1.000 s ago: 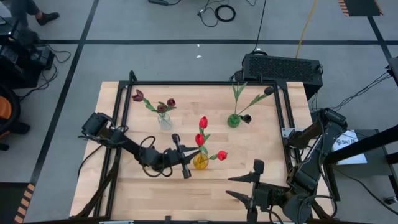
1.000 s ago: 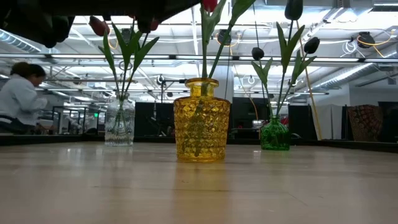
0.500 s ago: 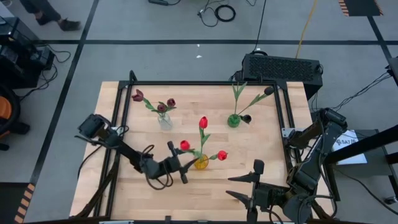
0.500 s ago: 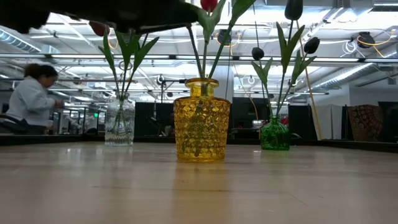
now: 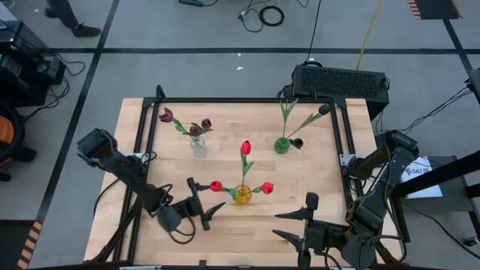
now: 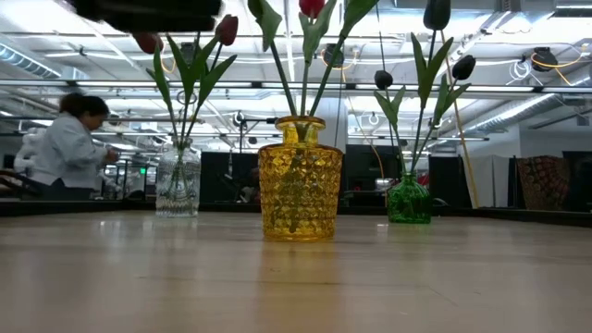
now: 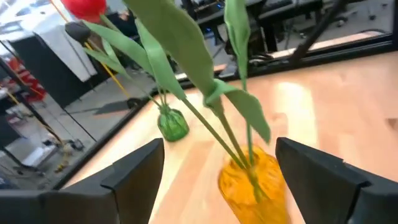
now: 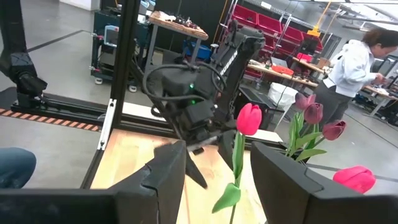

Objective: Sort flowers into vase by color
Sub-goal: Return to Home position

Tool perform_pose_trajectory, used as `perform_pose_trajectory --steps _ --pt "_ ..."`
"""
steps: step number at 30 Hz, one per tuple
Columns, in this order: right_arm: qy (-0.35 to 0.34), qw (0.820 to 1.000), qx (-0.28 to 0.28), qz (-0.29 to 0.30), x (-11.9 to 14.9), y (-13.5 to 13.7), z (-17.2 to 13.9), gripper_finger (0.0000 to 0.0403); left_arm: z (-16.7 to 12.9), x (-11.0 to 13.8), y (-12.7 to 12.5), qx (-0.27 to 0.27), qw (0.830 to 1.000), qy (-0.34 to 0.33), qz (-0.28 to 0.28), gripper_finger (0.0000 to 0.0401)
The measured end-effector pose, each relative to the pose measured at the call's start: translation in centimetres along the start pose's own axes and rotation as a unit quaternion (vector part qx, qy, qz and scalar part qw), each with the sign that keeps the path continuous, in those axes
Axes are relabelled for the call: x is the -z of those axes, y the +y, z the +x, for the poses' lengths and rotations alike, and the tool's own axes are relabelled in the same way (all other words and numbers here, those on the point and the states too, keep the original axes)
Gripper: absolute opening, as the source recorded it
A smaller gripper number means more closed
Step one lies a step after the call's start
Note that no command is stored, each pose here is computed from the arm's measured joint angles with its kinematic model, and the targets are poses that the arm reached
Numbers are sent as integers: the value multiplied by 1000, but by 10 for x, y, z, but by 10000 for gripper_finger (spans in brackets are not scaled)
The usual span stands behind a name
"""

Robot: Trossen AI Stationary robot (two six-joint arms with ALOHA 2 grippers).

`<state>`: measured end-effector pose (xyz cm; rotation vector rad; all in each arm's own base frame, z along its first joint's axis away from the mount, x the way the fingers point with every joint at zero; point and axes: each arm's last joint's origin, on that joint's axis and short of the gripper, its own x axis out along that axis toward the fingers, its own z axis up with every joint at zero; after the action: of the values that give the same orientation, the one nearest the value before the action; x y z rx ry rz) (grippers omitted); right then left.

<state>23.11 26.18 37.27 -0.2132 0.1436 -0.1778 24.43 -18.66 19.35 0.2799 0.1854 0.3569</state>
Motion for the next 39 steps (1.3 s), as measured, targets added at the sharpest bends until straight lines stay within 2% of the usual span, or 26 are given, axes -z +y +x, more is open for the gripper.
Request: perform_pose_trajectory --steps 6,10,14,20,23,25,30,34,39 --pt "10 1000 1 -16 7 1 1 173 -35 -16 2 28 999 -15 13 313" --pt "23 999 3 -39 13 -2 2 168 -54 -32 15 29 999 -30 20 279" --pt "36 998 -4 -48 9 -18 -9 130 -70 -45 38 64 997 -34 32 205" --pt "70 995 -69 -9 -1 -61 -35 18 -73 -51 76 62 996 -11 68 65" --pt "82 994 -70 -4 6 -75 -42 11 -74 -53 91 80 994 -3 75 12" --pt "84 994 -70 -3 17 -83 -46 10 -75 -56 100 85 994 -6 65 10" --pt "62 994 -78 42 60 -96 -52 3 -80 -53 114 124 991 -7 50 12" --pt "28 990 -116 77 98 -102 -55 1 -81 -26 119 127 991 7 36 12" --pt "-10 987 -127 99 144 -109 -55 1 -81 14 122 128 991 21 7 12"
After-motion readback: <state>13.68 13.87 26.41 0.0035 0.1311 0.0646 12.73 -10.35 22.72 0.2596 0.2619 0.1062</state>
